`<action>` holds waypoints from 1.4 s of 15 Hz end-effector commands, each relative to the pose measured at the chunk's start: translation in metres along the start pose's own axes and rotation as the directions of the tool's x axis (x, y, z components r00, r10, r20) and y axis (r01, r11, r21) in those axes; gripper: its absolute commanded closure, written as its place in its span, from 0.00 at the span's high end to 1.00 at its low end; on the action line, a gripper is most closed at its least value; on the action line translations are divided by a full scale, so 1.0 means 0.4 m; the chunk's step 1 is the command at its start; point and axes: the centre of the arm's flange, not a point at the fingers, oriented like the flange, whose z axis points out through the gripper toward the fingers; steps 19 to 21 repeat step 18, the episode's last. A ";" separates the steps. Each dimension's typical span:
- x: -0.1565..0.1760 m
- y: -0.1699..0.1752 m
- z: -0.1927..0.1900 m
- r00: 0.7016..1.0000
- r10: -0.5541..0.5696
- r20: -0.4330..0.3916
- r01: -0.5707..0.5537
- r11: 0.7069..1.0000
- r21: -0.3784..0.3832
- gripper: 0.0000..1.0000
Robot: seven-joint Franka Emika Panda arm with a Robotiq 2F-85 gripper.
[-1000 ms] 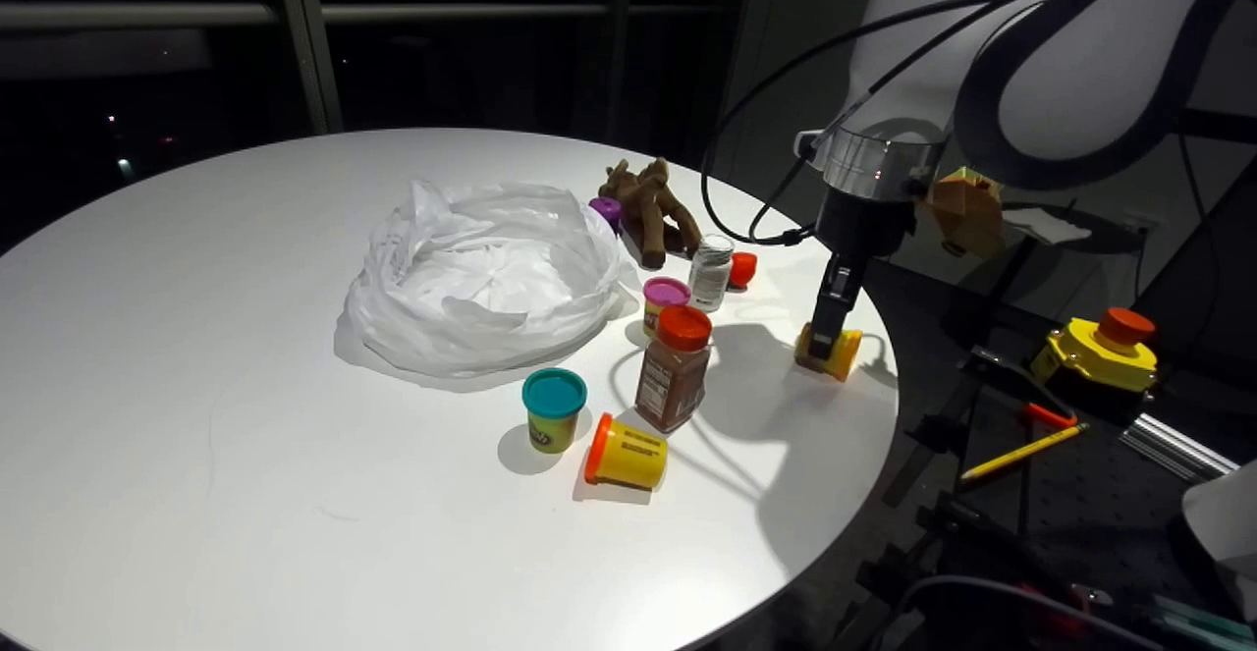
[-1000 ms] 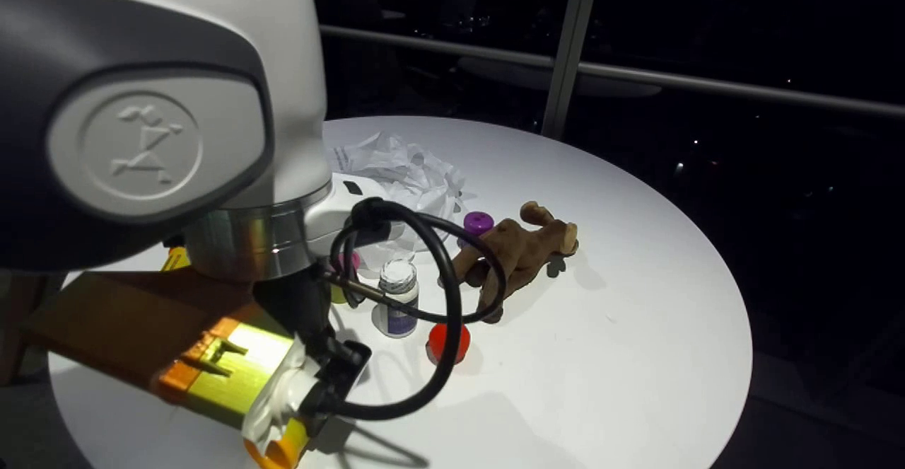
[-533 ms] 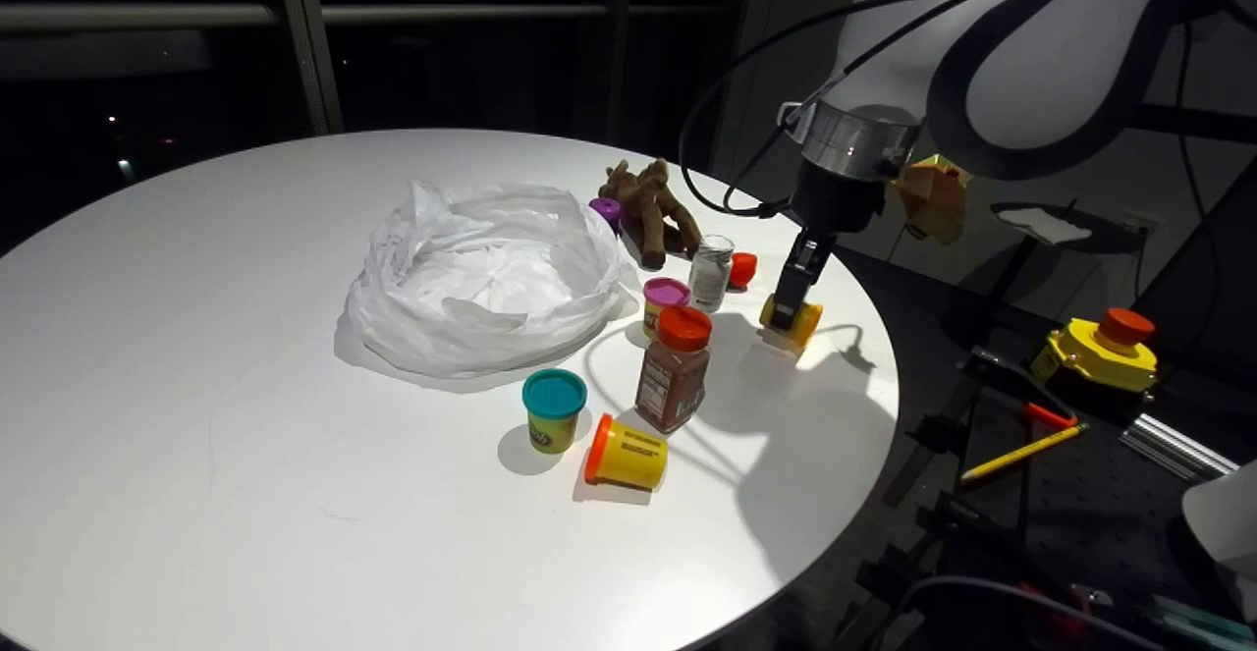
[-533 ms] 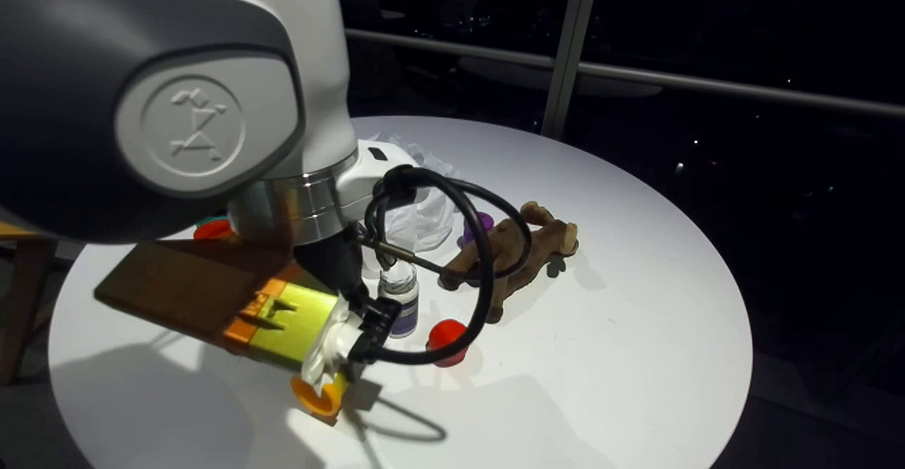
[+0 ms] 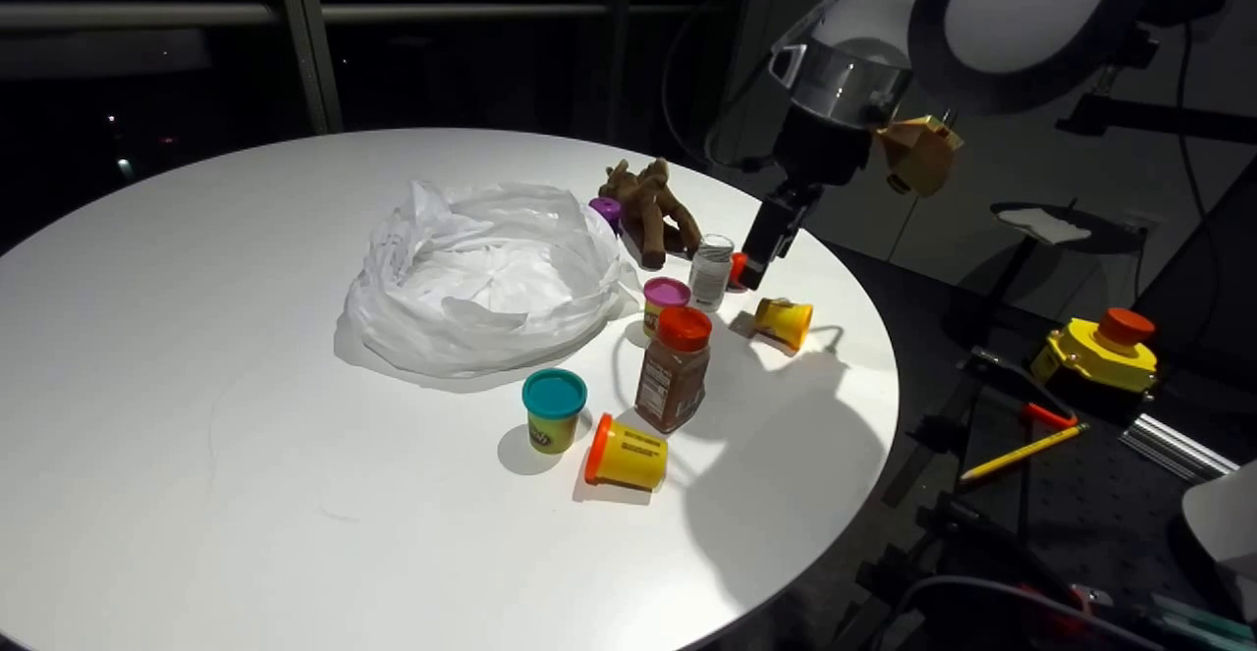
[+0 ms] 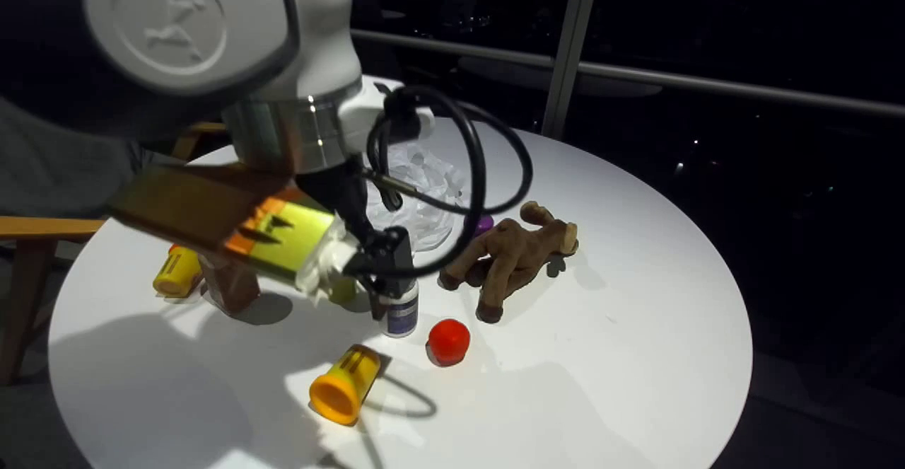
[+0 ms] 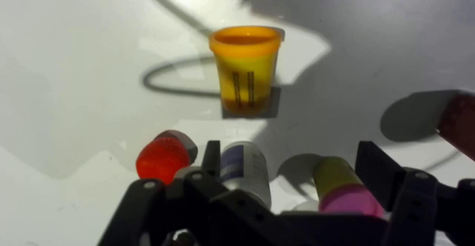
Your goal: Remove the objects from the white plastic and put them on the table
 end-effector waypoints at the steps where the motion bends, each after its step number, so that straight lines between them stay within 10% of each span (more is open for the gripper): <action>1: 0.067 -0.047 -0.222 0.994 0.090 -0.061 -0.086 0.995 0.059 1.00; 7: 0.272 0.004 -0.514 0.980 0.199 -0.003 -0.198 0.976 0.095 1.00; 12: 0.324 -0.223 -0.717 0.982 0.131 0.137 -0.146 0.983 0.108 1.00; 21: 0.280 -0.225 -0.692 0.984 0.123 0.128 -0.137 0.985 0.105 1.00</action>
